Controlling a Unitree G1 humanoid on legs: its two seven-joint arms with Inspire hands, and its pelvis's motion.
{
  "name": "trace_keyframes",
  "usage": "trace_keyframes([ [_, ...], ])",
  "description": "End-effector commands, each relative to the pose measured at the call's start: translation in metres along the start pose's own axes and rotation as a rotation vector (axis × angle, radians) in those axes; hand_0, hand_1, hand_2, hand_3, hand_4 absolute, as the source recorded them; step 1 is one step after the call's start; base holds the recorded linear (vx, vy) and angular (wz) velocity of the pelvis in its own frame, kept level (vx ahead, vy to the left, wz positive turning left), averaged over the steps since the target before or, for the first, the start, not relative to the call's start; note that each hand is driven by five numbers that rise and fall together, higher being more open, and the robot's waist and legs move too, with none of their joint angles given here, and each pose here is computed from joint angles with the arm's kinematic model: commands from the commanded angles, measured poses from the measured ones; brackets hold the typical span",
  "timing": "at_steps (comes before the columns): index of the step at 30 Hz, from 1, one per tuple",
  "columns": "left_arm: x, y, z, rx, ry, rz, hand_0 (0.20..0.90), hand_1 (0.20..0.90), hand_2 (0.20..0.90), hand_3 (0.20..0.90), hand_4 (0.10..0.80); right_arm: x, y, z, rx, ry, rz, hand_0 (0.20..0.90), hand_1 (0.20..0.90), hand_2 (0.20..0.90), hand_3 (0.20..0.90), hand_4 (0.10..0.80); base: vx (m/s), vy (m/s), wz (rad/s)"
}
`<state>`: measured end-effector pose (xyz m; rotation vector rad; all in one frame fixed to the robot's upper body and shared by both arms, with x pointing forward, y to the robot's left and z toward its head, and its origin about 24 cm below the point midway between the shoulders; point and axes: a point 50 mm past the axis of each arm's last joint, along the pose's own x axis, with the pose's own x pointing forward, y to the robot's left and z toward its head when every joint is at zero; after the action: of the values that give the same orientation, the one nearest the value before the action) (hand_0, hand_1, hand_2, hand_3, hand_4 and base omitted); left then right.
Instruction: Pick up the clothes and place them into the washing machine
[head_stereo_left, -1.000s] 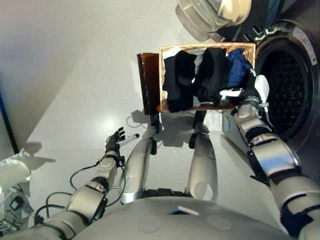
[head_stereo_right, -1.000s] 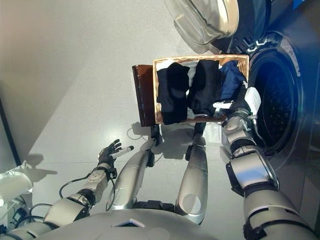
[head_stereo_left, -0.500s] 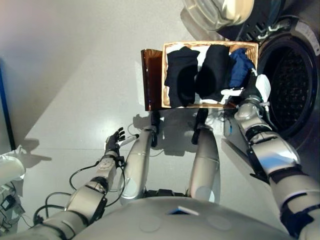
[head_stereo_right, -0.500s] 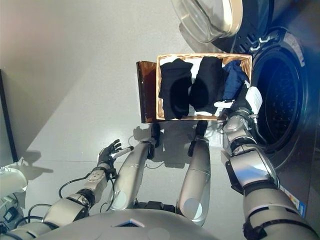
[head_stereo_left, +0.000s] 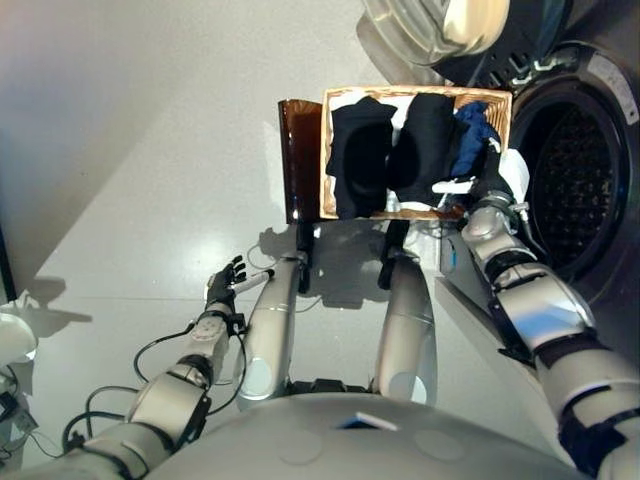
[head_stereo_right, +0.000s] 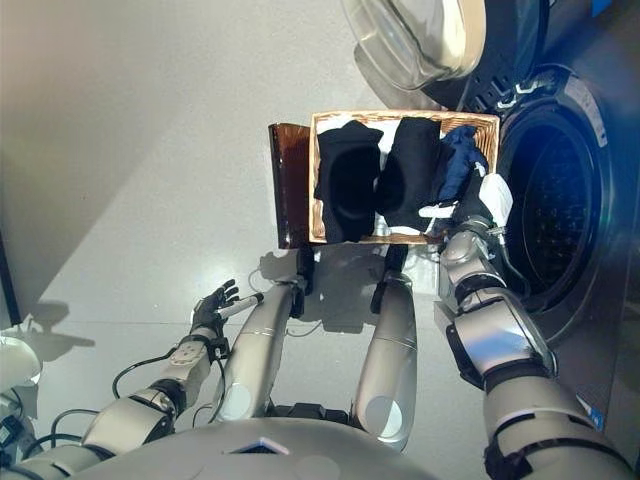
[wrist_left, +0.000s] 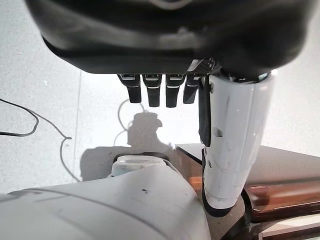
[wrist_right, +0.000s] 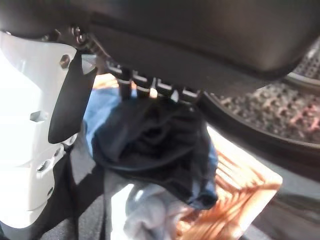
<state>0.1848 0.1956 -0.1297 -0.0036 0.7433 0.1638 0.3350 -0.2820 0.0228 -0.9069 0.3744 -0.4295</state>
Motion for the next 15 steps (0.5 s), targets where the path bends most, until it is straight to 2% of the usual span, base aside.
trace_keyframes([
  [1, -0.007, 0.021, -0.013, 0.037, 0.034, 0.058, 0.9, 0.9, 0.9, 0.9, 0.8, 0.015, -0.025, 0.044, -0.043, -0.104, -0.057, 0.2, 0.2, 0.2, 0.2, 0.3, -0.005, -0.011, 0.07],
  [15, -0.005, 0.03, -0.013, 0.067, 0.073, 0.082, 0.9, 0.9, 0.9, 0.9, 0.8, 0.019, -0.035, 0.027, 0.003, -0.008, -0.046, 0.2, 0.2, 0.2, 0.2, 0.3, -0.002, -0.003, 0.03],
])
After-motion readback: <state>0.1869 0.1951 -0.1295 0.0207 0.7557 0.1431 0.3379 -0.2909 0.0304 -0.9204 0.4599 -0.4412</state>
